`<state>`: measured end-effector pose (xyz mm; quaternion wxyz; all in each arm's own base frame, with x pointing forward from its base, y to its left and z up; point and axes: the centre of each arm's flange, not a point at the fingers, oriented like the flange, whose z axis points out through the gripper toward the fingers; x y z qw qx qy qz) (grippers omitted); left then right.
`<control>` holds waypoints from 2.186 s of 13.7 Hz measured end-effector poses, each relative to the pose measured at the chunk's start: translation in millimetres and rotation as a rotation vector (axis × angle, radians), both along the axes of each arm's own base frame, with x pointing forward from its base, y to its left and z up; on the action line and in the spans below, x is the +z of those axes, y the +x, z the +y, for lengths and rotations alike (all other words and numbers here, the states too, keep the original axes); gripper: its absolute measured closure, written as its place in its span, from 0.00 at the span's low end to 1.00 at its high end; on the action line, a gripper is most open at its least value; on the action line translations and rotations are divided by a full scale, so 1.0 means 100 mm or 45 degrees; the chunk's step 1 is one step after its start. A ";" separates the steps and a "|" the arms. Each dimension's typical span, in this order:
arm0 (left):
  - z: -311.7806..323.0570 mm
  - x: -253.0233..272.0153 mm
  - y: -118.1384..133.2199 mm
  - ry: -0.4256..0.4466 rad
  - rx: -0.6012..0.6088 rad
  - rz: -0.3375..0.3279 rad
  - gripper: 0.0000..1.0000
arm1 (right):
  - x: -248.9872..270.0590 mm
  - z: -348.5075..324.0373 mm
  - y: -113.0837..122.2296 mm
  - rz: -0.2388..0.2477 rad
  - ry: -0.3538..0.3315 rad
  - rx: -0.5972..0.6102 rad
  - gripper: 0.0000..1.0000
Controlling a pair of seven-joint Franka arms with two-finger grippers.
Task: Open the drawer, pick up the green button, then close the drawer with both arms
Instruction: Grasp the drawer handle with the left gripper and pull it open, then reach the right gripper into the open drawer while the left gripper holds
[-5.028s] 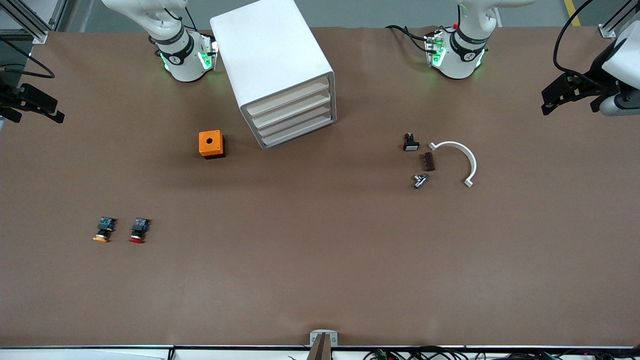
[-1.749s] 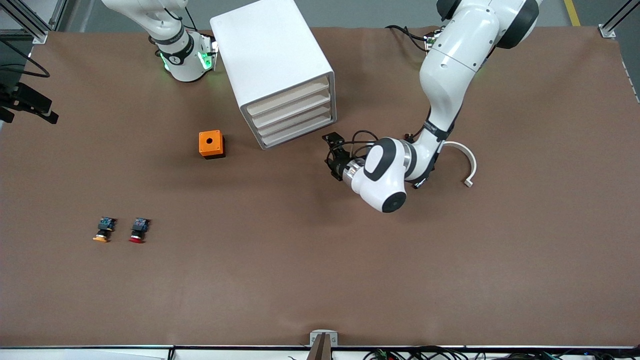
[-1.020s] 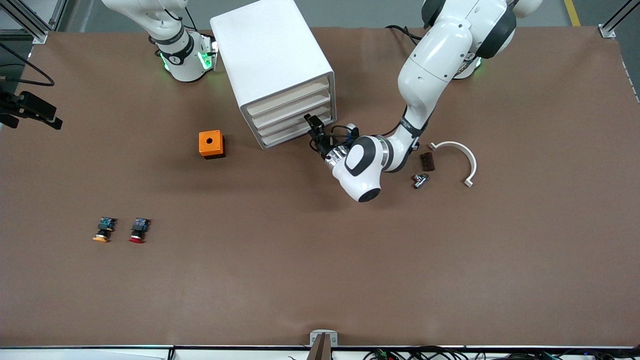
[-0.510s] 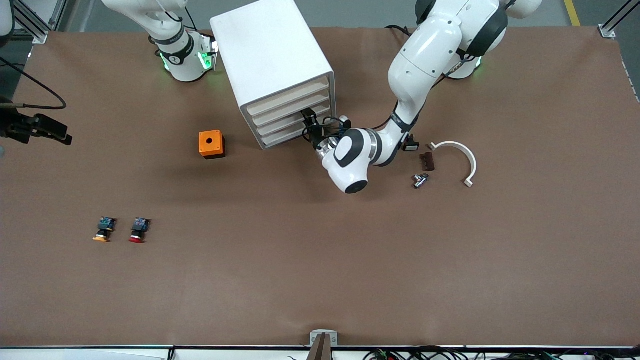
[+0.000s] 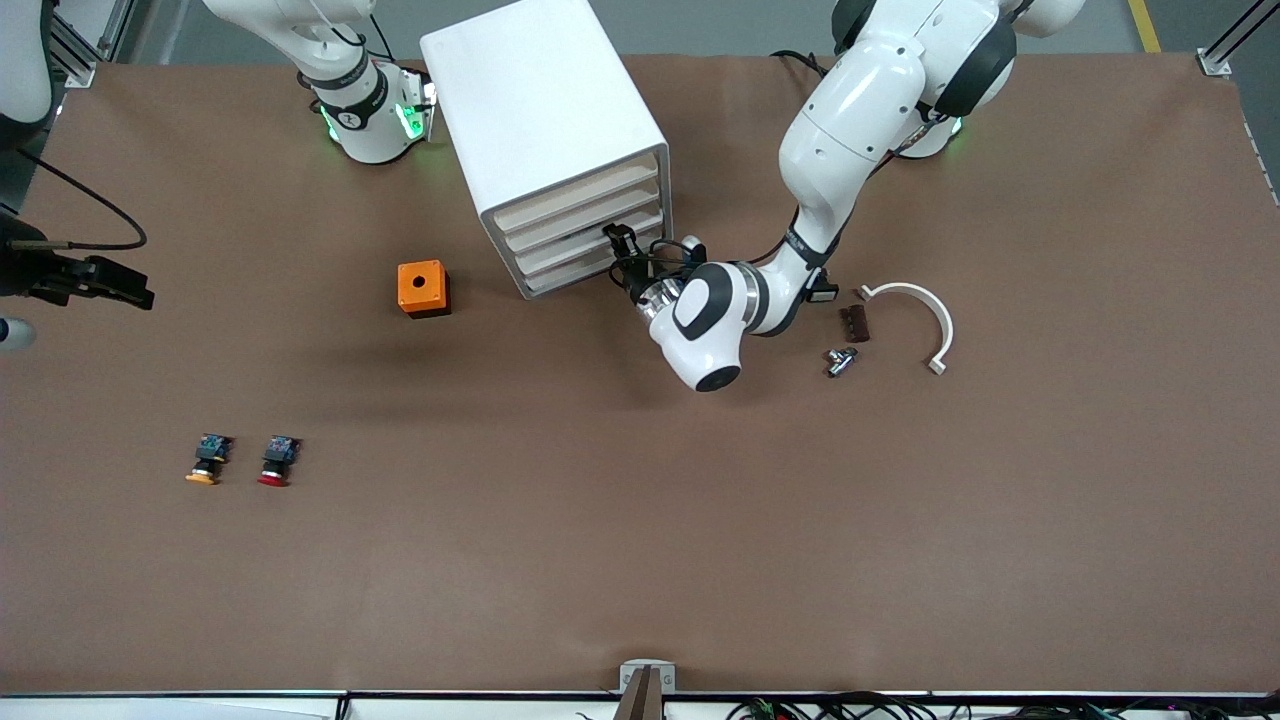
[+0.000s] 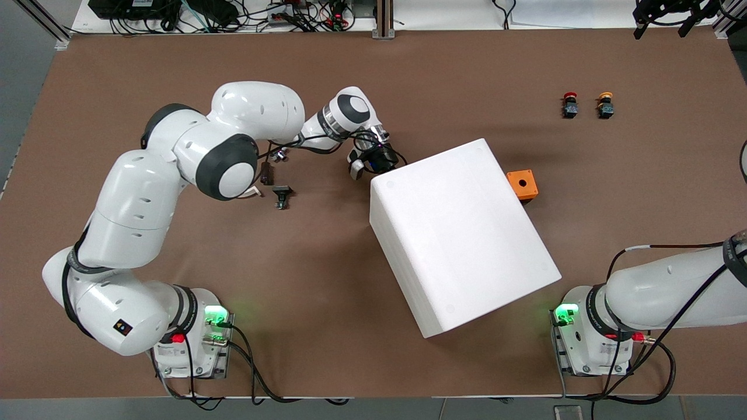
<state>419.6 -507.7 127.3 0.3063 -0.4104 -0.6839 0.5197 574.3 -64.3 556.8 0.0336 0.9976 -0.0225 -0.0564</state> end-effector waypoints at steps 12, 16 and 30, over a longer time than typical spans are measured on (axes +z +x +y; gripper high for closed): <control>0.88 0.21 1.17 -0.090 0.186 -0.214 0.85 | -0.31 1.49 0.07 0.044 -0.041 -0.510 0.00; 0.95 0.21 1.26 -0.099 0.197 -0.263 0.59 | -0.49 2.60 -0.15 0.001 -0.059 -0.705 0.00; 2.20 0.81 2.28 0.015 0.260 -0.642 0.01 | -2.05 5.17 -1.09 -0.165 -0.035 -1.021 0.00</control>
